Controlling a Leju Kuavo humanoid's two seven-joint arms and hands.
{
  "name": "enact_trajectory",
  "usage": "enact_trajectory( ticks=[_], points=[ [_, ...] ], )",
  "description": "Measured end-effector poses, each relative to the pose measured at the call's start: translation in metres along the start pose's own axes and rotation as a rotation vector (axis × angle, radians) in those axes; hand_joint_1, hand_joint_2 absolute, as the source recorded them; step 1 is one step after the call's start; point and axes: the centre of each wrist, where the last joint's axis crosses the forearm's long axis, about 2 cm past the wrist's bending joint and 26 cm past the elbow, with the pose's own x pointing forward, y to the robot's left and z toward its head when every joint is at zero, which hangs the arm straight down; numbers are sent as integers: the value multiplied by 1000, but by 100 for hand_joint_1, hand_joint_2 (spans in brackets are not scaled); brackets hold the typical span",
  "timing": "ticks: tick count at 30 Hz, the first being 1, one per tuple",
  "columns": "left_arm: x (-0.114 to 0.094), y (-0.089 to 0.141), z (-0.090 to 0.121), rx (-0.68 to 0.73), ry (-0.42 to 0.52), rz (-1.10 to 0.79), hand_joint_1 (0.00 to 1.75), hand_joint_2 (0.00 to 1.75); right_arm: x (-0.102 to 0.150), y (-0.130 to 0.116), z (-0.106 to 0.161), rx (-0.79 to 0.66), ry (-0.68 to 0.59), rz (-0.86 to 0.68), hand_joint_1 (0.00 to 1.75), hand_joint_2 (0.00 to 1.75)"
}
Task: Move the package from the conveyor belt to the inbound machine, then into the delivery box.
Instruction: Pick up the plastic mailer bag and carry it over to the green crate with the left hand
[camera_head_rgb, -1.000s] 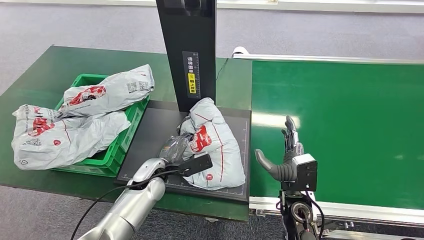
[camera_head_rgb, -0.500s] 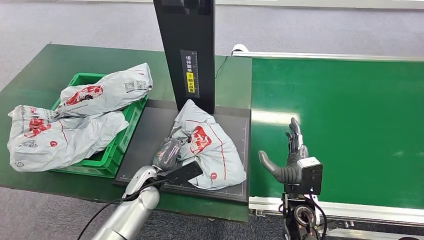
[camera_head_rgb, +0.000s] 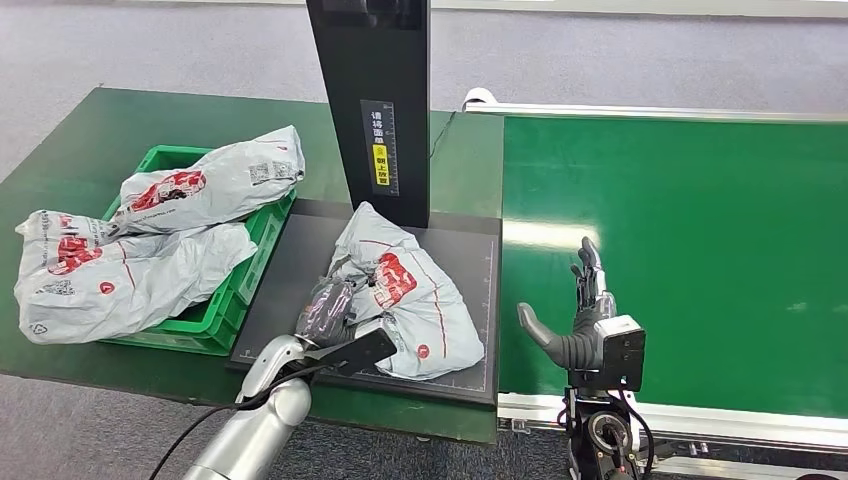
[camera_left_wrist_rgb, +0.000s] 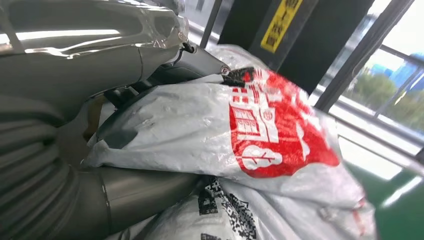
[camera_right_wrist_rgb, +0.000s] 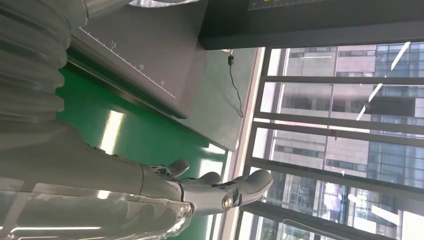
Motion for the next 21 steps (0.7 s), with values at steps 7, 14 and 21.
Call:
enact_trajectory(
  ticks=[7,14,21],
  points=[
    [3,23,16,239,-100,-121,175,175,0,0,1,-4,-2,-5,0,175],
    [-6,88,46,597,-154,-421,175,175,-3,-2,7,-8,0,-9,0,175],
    [-31,168,69,820,-161,-695,175,175,-5,-2,12,-17,1,-18,0,175]
  ],
)
